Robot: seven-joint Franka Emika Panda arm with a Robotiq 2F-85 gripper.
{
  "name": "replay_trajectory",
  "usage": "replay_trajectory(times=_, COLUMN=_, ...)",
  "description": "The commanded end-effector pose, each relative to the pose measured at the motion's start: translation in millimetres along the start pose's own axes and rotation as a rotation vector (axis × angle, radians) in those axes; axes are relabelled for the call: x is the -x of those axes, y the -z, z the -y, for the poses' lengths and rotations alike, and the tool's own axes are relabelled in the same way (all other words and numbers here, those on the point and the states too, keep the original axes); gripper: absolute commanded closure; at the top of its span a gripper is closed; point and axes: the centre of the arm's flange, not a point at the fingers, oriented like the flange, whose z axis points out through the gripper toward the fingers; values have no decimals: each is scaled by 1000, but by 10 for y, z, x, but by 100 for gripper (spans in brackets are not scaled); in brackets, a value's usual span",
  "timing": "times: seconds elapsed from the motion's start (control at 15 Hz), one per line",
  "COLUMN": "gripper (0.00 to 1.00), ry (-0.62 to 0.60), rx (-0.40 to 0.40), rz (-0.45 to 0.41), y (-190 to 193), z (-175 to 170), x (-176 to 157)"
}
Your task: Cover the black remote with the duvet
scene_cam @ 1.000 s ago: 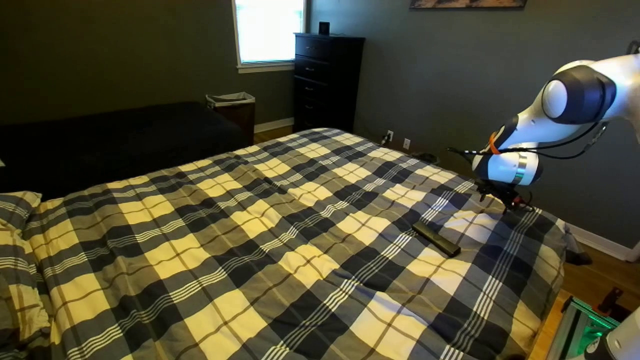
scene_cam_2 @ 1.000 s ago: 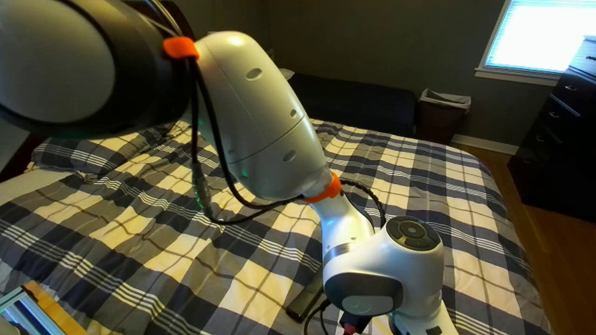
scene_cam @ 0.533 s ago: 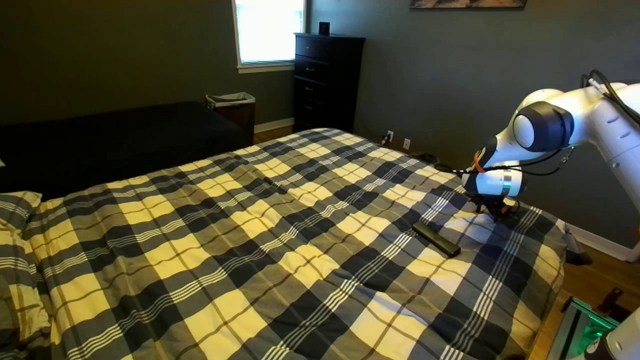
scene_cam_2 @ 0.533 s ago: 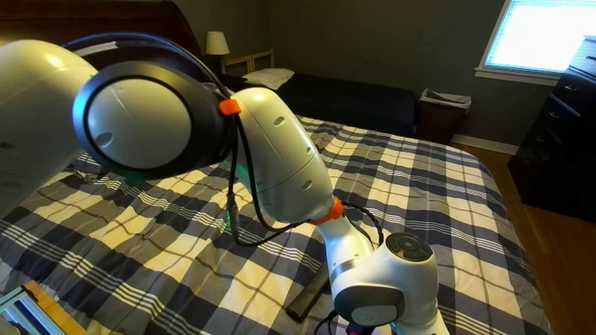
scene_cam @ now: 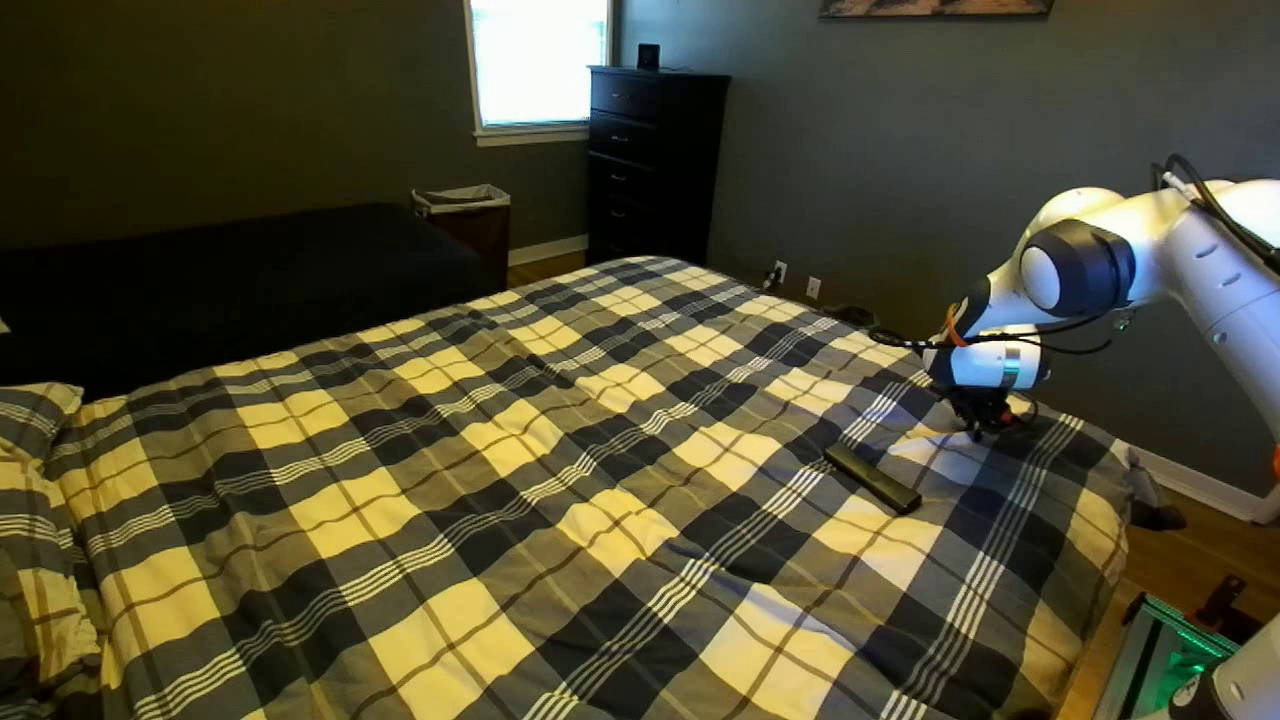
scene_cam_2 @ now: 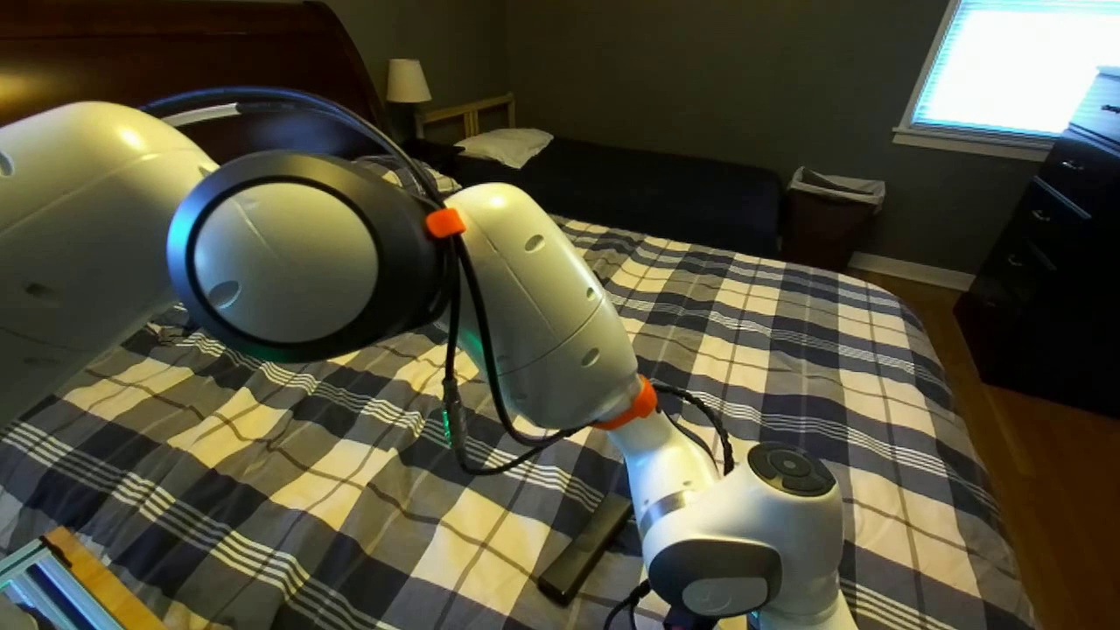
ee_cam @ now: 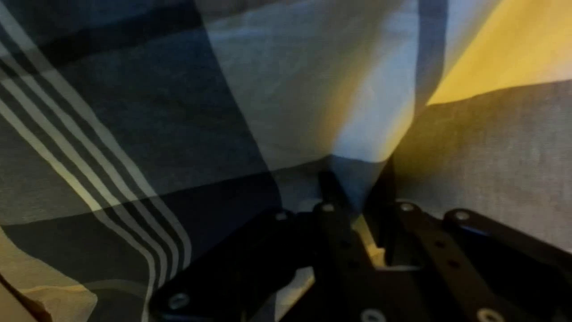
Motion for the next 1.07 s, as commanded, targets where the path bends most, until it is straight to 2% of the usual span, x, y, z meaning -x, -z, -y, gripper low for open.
replay_trajectory(times=0.0, gripper=100, ry=60, rx=-81, rz=111, y=281, z=17, x=104)
replay_trajectory(times=0.47, gripper=100, ry=278, rx=-234, rz=248, y=926, z=121, x=432)
replay_trajectory(times=0.67, gripper=100, ry=375, rx=-334, rz=262, y=1302, z=158, x=590)
replay_trajectory(times=1.0, gripper=100, ry=599, rx=-476, rz=223, y=1933, z=417, x=967)
